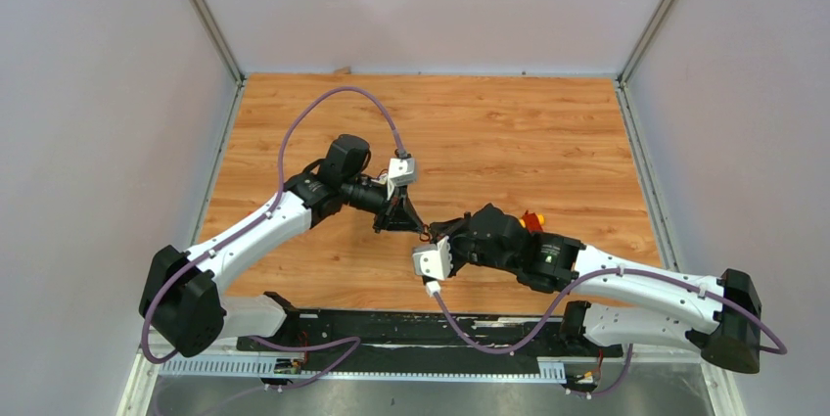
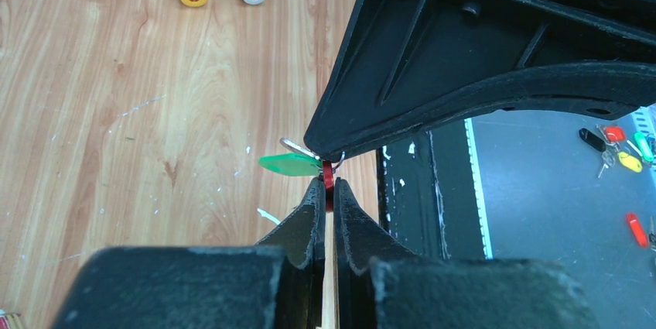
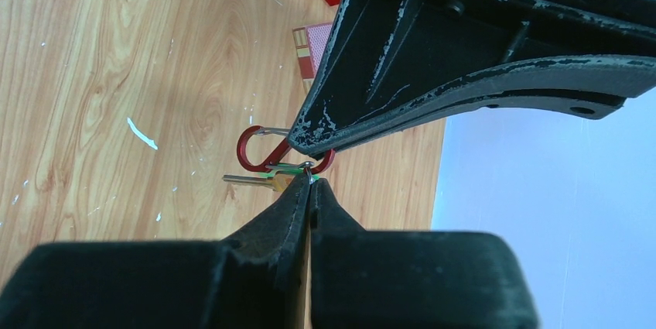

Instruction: Put the keys on the keyring

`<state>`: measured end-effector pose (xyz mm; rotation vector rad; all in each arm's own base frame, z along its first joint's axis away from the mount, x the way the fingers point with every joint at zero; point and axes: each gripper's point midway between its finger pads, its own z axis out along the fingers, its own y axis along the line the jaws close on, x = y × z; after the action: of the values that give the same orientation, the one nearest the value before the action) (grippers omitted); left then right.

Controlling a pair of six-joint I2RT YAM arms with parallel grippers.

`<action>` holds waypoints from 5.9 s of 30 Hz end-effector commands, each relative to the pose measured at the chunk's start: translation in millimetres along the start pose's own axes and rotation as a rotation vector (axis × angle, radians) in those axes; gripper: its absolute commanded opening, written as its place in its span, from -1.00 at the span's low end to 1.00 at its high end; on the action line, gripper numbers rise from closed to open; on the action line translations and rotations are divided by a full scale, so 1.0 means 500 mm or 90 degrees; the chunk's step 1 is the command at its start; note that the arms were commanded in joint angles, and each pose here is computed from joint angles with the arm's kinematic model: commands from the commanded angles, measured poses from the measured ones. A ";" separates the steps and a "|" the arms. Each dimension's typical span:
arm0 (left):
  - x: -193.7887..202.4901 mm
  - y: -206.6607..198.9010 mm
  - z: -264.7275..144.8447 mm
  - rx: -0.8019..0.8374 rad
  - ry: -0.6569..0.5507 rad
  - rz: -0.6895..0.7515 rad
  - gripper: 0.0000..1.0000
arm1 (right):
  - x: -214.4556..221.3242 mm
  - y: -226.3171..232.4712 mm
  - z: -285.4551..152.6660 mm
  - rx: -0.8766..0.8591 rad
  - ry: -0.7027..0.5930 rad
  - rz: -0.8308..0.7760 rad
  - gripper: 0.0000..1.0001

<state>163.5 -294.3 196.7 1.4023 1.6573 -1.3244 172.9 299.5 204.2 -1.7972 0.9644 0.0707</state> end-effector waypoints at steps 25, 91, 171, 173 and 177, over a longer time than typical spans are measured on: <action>0.020 -0.018 0.015 0.032 0.019 0.003 -1.00 | -0.015 -0.078 -0.016 0.084 0.045 -0.119 -1.00; 0.048 -0.020 0.030 0.044 0.052 0.005 -1.00 | -0.055 -0.110 0.009 0.132 0.047 -0.161 -1.00; 0.010 -0.065 0.005 0.044 0.075 0.073 -1.00 | -0.009 -0.060 -0.089 0.059 -0.114 0.045 -0.39; -0.001 -0.063 0.003 0.038 0.070 0.085 -1.00 | -0.015 -0.043 -0.083 0.030 -0.129 0.057 -0.34; -0.019 -0.064 -0.005 0.032 0.063 0.123 -1.00 | -0.024 -0.016 -0.070 -0.010 -0.150 0.082 -0.10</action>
<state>131.6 -291.3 190.5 1.6242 1.6474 -1.2682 179.0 269.3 247.0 -1.6475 0.8952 0.1850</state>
